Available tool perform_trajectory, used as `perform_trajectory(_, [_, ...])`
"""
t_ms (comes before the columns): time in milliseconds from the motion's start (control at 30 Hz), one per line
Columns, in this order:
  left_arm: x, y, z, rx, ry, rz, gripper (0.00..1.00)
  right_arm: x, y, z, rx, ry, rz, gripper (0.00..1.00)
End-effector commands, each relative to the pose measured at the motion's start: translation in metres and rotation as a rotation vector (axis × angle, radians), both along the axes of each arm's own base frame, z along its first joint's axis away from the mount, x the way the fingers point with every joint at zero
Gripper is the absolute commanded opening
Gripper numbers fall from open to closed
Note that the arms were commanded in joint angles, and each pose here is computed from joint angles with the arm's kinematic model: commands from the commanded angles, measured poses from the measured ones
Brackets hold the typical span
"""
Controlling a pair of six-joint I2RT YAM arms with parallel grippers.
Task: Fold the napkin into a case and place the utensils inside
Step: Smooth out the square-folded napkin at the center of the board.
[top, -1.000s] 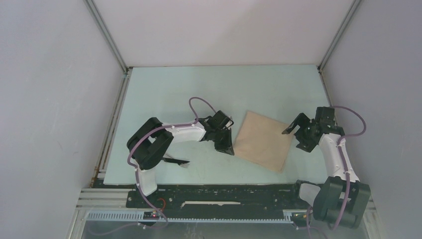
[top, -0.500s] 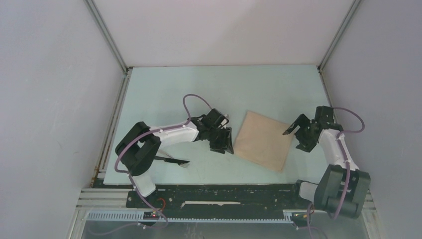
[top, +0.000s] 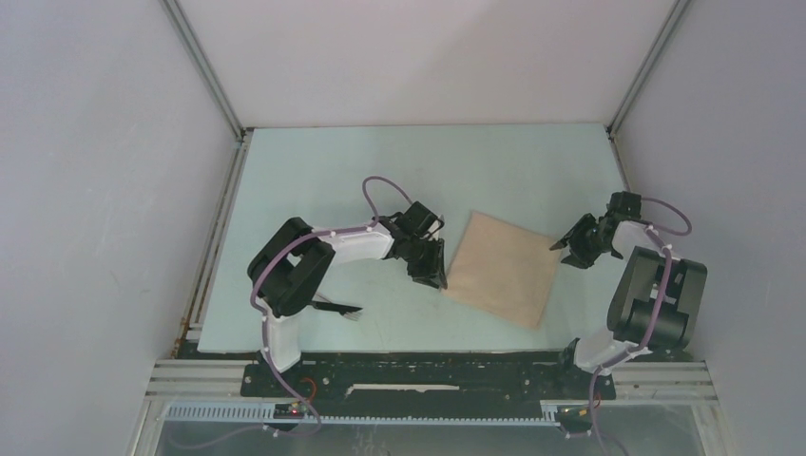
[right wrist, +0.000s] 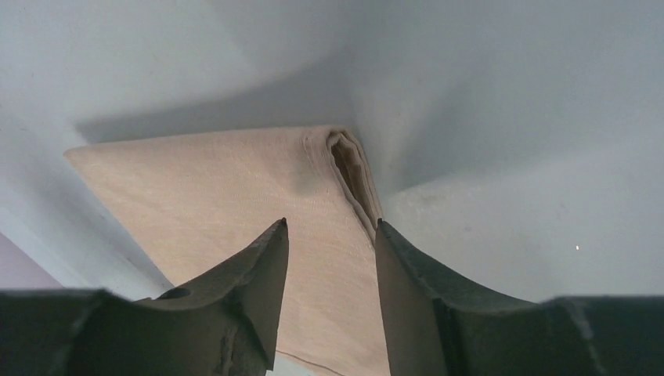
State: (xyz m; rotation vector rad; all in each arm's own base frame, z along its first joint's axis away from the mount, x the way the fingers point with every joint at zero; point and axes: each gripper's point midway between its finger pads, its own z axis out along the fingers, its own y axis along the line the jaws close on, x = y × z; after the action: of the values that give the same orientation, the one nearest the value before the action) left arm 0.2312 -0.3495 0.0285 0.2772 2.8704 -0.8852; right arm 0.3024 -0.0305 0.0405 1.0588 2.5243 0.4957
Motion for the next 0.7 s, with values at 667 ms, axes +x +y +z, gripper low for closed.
perform_trajectory(667, [-0.005,0.010,-0.037,-0.034,0.075,0.087,0.14,0.084,0.009,-0.009,-0.119,-0.068,0.212,0.30])
